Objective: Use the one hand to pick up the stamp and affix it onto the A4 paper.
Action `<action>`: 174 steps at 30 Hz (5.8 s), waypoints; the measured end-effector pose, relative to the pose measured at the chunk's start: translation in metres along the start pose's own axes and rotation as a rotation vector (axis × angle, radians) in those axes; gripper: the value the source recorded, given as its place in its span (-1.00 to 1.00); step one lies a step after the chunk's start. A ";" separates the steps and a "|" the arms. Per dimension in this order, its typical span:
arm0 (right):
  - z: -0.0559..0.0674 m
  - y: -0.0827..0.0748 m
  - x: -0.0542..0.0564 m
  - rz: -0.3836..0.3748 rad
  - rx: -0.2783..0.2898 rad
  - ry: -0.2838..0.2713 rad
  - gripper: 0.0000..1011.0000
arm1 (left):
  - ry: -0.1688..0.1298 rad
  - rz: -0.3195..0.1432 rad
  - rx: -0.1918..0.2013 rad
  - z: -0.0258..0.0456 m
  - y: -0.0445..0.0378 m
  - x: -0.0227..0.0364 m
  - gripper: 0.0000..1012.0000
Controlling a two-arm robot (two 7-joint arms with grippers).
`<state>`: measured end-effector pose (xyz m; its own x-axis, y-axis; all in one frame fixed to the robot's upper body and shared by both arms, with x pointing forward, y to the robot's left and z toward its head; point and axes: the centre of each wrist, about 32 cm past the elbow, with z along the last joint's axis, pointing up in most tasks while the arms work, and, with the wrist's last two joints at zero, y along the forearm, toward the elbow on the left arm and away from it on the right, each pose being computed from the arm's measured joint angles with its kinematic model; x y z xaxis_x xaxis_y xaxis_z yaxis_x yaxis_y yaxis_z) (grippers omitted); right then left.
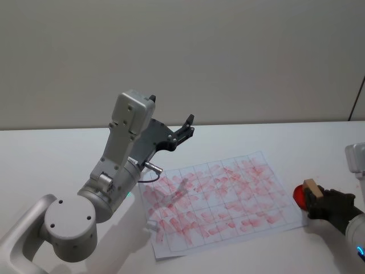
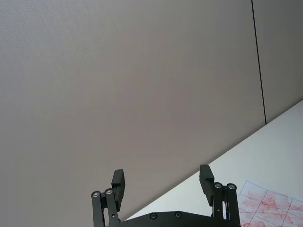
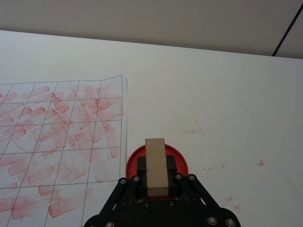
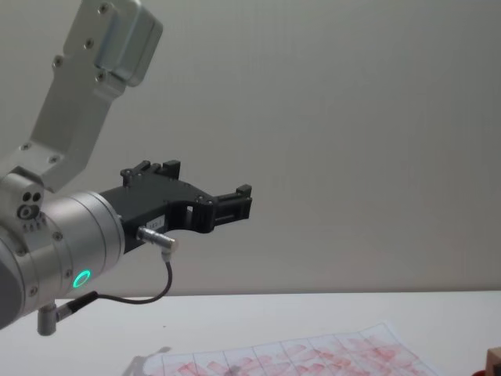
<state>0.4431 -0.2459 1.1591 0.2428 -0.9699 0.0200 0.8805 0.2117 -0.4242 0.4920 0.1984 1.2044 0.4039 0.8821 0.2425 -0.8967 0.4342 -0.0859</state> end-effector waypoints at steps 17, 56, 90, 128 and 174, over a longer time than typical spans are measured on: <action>0.009 -0.001 -0.003 0.017 0.088 -0.063 -0.57 | 0.000 0.000 0.000 0.0000 0.0000 0.0000 0.98; 0.042 0.022 -0.030 0.398 0.129 -0.097 -0.57 | 0.000 0.000 0.000 0.0000 0.0000 0.0000 0.98; 0.024 0.036 -0.029 0.404 -0.065 -0.078 -0.57 | 0.000 0.000 0.000 0.0000 0.0000 0.0000 0.98; 0.038 0.012 -0.015 0.257 0.117 -0.108 -0.57 | 0.000 0.000 0.000 0.0000 0.0000 0.0000 0.98; 0.018 -0.019 0.020 0.059 0.014 -0.052 -0.57 | 0.000 0.000 0.000 0.0000 0.0000 0.0000 0.98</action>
<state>0.4387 -0.2674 1.1843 0.3151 -0.9481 0.0419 0.8694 0.2707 -0.4133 0.4920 0.1984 1.2044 0.4040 0.8820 0.2425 -0.8967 0.4343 -0.0859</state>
